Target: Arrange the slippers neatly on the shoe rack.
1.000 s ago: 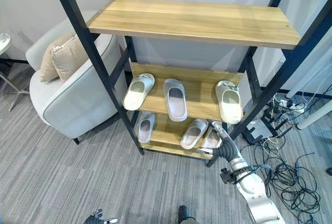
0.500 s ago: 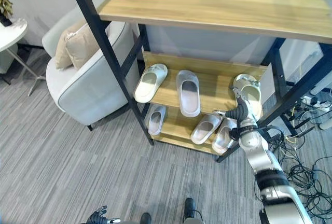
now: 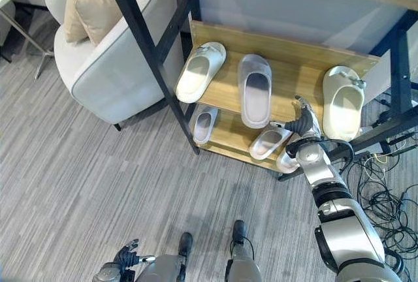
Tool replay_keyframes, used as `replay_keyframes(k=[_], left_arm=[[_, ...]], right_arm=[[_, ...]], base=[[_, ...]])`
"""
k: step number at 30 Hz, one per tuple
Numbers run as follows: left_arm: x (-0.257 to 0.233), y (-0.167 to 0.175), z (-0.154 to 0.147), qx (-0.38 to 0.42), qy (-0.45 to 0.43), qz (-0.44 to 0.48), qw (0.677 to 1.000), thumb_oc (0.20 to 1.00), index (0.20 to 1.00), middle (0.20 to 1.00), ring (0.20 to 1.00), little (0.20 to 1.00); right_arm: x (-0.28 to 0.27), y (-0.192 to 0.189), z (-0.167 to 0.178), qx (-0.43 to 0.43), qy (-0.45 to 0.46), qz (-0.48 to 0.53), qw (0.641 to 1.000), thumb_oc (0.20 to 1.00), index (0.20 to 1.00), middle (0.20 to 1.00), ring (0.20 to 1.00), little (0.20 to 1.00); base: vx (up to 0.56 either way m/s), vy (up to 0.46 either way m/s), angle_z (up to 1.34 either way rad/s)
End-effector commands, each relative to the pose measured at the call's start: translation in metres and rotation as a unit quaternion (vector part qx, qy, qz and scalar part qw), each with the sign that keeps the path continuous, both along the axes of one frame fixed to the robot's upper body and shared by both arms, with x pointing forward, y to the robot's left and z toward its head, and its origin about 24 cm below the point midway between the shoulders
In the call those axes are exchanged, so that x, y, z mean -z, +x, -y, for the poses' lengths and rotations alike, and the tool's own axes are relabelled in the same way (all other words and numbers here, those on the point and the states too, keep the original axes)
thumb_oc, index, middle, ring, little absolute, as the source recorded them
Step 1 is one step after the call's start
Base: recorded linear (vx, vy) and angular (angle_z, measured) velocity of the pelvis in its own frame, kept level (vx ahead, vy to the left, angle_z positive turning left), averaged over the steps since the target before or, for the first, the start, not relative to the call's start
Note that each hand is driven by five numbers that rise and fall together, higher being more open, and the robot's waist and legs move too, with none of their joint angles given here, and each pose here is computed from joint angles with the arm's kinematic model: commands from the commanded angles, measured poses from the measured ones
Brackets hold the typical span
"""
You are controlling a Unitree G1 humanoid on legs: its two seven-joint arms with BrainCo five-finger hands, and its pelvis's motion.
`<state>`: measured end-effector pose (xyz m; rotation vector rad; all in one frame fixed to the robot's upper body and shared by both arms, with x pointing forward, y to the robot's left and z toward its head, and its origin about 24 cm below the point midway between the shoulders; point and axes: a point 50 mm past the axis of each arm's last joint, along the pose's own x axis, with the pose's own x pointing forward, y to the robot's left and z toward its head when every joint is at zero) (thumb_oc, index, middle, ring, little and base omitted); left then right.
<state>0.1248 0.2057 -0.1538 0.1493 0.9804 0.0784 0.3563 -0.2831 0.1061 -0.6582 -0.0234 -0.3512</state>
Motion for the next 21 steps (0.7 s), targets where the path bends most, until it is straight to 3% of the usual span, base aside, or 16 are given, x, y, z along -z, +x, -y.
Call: replay_keyframes(k=[1,16,21], left_arm=[[-0.002,-0.002,-0.015,-0.006,0.032,0.001,0.999,1.0,1.0,1.0,1.0,1.0],[-0.008,0.017,-0.008,0.018,0.042,0.032,0.998,1.0,1.0,1.0,1.0,1.0],[-0.011,0.025,-0.008,0.023,0.045,0.047,0.998,1.0,1.0,1.0,1.0,1.0]], right_arm=[[-0.039,0.006,0.005,0.003,0.006,0.09,0.996,1.0,1.0,1.0,1.0,1.0],[-0.114,0.018,0.024,0.072,-0.017,0.183,0.98,1.0,1.0,1.0,1.0,1.0],[-0.133,0.022,0.033,0.085,-0.044,0.168,0.981,1.0,1.0,1.0,1.0,1.0]], base=[[0.02,0.006,0.11],[0.01,-0.004,0.12],[0.0,-0.001,0.02]])
